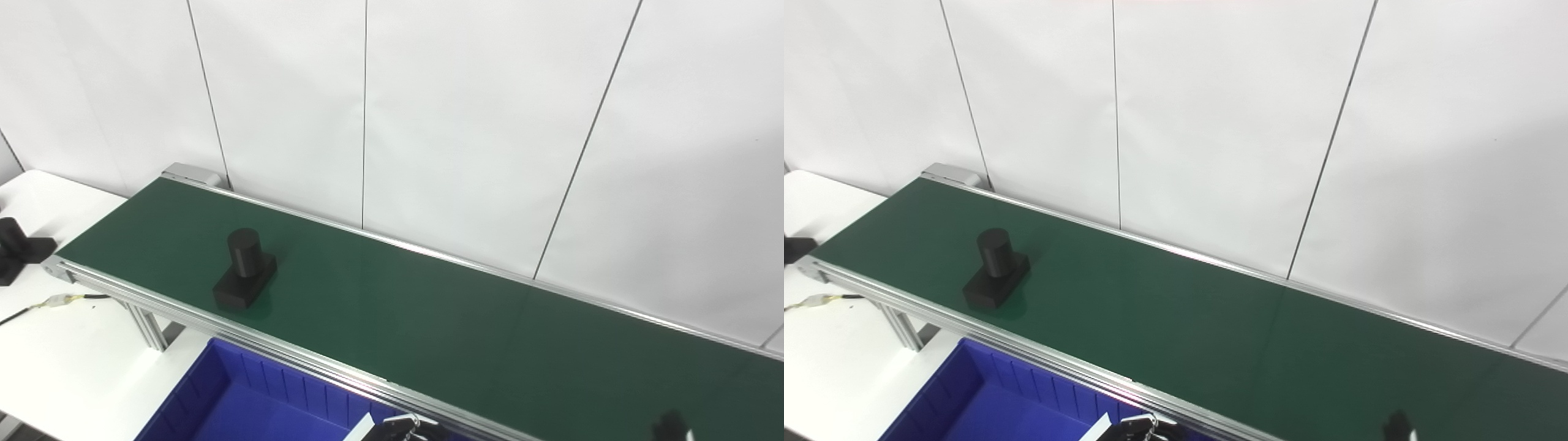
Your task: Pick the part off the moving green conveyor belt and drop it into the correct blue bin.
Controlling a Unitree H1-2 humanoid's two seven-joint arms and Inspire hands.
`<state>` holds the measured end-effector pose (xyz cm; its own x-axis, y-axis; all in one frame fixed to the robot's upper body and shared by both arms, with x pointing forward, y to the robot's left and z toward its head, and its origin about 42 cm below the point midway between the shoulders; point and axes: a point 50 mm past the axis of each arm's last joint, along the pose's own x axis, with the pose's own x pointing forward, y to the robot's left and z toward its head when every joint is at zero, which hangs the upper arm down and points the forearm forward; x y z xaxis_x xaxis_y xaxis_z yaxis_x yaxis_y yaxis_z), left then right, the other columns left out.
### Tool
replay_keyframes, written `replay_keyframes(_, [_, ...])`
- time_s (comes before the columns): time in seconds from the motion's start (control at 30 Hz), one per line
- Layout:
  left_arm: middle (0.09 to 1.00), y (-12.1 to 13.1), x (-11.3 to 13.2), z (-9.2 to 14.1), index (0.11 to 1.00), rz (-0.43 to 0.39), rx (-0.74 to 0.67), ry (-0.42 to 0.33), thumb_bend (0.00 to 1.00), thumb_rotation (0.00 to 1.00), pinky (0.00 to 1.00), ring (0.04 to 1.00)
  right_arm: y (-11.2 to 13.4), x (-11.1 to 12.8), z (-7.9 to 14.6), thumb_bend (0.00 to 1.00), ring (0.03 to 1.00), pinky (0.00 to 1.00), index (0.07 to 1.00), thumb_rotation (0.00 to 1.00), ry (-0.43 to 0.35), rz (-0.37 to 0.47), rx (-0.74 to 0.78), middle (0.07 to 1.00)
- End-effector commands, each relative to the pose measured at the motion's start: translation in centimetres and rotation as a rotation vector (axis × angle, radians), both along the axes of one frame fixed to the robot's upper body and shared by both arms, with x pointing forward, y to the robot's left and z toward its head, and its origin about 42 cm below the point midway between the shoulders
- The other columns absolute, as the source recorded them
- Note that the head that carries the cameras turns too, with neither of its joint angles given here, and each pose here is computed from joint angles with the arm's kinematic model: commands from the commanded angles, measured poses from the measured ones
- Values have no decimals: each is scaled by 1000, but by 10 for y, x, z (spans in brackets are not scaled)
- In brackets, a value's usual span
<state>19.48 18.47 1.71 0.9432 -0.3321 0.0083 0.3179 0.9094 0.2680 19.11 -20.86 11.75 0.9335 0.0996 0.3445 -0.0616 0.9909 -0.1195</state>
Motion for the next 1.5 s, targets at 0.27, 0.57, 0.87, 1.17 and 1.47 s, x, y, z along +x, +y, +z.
replay_keyframes(0.27, [710,-1,16,10,707,-6,-29,-69,997,142,565,647,1,34,38,463,1000,973,1000,735,-105,10,-95,1000])
replay_keyframes(0.57, [708,3,16,13,707,-1,15,-103,1000,165,552,642,4,55,50,612,1000,974,1000,811,-85,29,-162,1000])
replay_keyframes(0.87, [723,20,-4,21,715,7,62,-138,1000,202,545,652,5,76,60,658,1000,996,1000,842,-63,62,-269,1000])
replay_keyframes(1.17, [694,10,0,17,693,40,-11,-109,1000,170,531,626,12,83,72,661,1000,988,1000,800,-36,88,-299,1000])
replay_keyframes(1.47, [690,7,-2,19,690,66,-55,-103,1000,173,535,621,17,98,86,665,985,936,1000,768,-36,124,-351,1000])
